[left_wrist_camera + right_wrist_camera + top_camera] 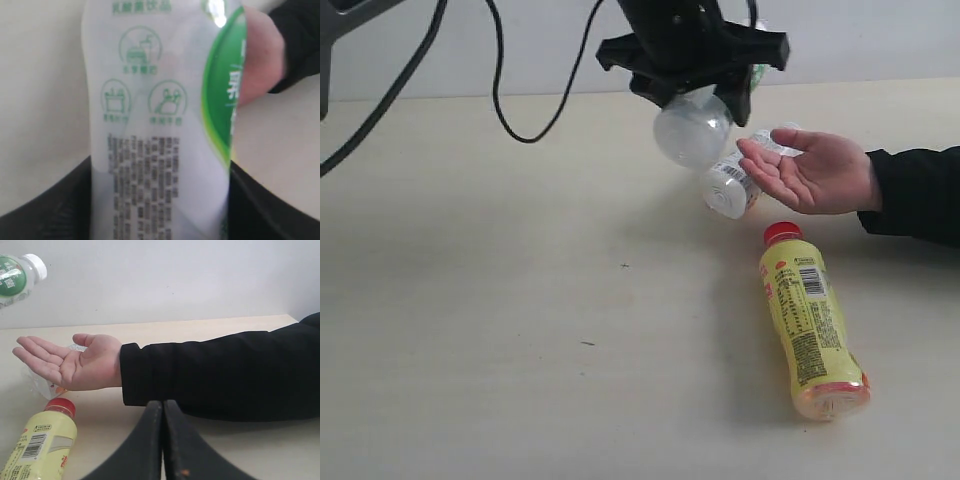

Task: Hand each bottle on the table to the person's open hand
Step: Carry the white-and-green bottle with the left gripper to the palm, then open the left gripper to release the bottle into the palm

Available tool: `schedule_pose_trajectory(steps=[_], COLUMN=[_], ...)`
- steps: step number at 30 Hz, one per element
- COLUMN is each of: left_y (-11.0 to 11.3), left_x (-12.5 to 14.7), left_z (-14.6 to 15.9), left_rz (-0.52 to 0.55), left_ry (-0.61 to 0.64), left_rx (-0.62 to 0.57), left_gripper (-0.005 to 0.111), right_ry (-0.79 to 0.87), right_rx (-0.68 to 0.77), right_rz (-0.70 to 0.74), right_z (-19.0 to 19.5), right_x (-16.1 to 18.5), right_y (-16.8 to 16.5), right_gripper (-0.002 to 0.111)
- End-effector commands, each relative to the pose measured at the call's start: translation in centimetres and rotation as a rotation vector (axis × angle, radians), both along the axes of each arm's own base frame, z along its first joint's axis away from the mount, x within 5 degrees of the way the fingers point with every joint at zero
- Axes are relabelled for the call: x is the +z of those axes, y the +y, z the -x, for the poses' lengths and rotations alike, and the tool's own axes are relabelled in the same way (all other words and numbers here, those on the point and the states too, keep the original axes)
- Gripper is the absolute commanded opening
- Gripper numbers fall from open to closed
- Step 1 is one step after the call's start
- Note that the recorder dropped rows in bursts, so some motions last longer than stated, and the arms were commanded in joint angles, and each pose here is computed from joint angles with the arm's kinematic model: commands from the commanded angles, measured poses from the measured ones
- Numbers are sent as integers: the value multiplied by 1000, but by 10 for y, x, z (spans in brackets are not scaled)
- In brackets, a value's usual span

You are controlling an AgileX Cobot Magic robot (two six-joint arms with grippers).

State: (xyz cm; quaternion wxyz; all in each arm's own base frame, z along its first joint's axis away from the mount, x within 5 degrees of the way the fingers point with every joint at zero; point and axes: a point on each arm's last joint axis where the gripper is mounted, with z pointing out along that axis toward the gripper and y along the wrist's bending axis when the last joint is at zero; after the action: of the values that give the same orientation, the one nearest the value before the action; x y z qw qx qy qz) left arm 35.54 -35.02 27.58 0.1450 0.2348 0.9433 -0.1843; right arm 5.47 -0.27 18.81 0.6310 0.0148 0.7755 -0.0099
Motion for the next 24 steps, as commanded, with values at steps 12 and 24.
schedule_pose_trajectory(steps=[12,24], left_y=[-95,-84], left_x=[-33,-72], left_z=[34,8], left_rz=[449,301], left_ry=[135,-23], left_rx=[297,409], left_gripper=[0,0], right_ry=[-6,-6], right_rx=[1,1], right_rz=[3,3], right_z=[0,0], right_x=[-1,-1], right_y=[0,0], right_gripper=[0,0])
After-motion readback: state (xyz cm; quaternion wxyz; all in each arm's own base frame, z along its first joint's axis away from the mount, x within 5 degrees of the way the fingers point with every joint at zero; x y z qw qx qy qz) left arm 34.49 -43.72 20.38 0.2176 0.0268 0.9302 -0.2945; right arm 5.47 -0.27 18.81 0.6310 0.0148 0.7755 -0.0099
